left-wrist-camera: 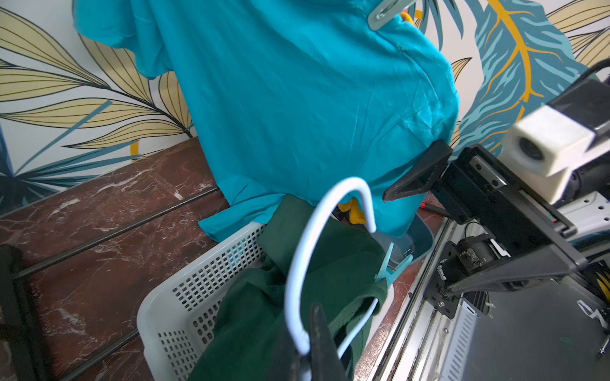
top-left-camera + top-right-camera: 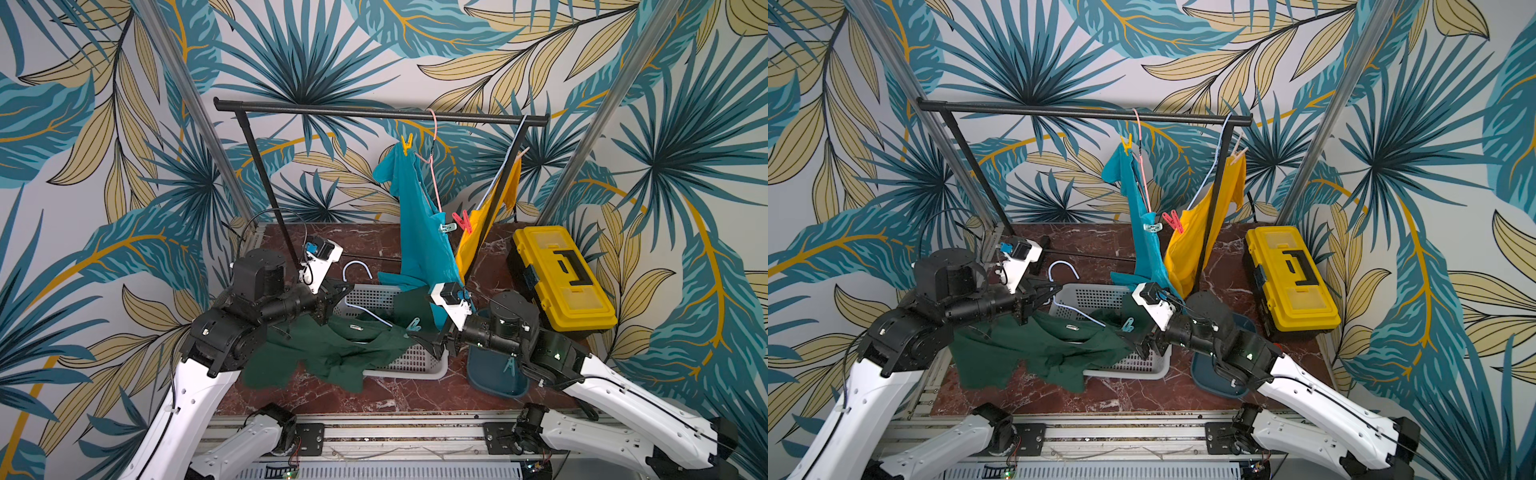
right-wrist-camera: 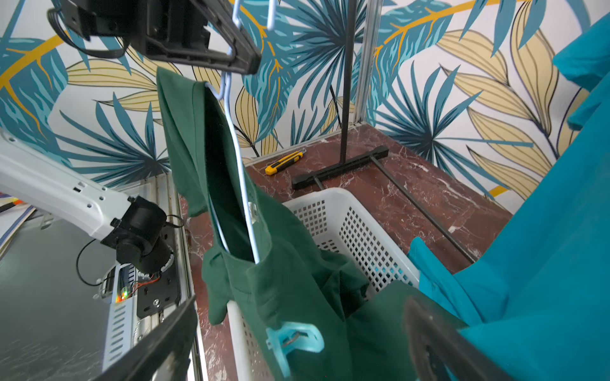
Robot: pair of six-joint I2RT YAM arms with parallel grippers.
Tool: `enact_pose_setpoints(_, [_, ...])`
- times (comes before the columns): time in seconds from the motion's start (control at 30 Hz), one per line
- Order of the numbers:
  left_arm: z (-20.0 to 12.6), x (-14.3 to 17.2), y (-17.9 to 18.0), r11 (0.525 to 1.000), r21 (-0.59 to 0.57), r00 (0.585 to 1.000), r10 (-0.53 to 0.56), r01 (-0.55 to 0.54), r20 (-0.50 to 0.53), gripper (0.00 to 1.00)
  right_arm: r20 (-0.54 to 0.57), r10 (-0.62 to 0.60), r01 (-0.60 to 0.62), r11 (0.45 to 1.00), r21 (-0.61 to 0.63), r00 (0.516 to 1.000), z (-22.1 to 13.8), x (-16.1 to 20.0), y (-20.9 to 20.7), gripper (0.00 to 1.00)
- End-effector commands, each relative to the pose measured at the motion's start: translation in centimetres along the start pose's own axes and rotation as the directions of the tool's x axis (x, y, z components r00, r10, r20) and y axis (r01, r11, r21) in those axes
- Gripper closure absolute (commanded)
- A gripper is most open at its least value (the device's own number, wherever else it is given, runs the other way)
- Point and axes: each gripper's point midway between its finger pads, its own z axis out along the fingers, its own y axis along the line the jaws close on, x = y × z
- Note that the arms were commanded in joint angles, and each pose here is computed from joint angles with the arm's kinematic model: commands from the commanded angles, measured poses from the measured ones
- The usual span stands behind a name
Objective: Remove the clothespins securing t-shirts to the hanger
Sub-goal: Remove the clothespin from the hanger.
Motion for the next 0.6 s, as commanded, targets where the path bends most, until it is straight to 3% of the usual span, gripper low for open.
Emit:
enact_pose_setpoints(0.0, [-0.8,-1.4,-1.5,0.995,0.062,0.996,0.077,-0.08,0.042,1.0,-0.042,0.008,-0.011,0.997,-0.077,0.999,-0.1,0.8,1.0,0.06])
enact_pose_setpoints(0.17, [-0.5,-2.1,-1.7,0.991,0.083,0.993,0.106,-0.109,0.046,1.0,-0.089,0.039,-0.05,0.99,-0.13,0.995,0.3,1.7,1.8,0.16])
enact_pose_setpoints(0.3, [-0.5,-2.5,-1.4,0.99,0.066,0.992,0.119,-0.122,0.049,1.0,-0.131,0.077,-0.097,0.985,-0.146,0.988,0.7,2.6,2.1,0.2])
enact_pose_setpoints(0.57, [-0.1,-2.3,-0.9,0.991,0.047,0.992,0.126,-0.127,0.034,1.0,-0.107,0.101,-0.113,0.987,-0.114,0.989,0.4,3.1,1.7,0.25])
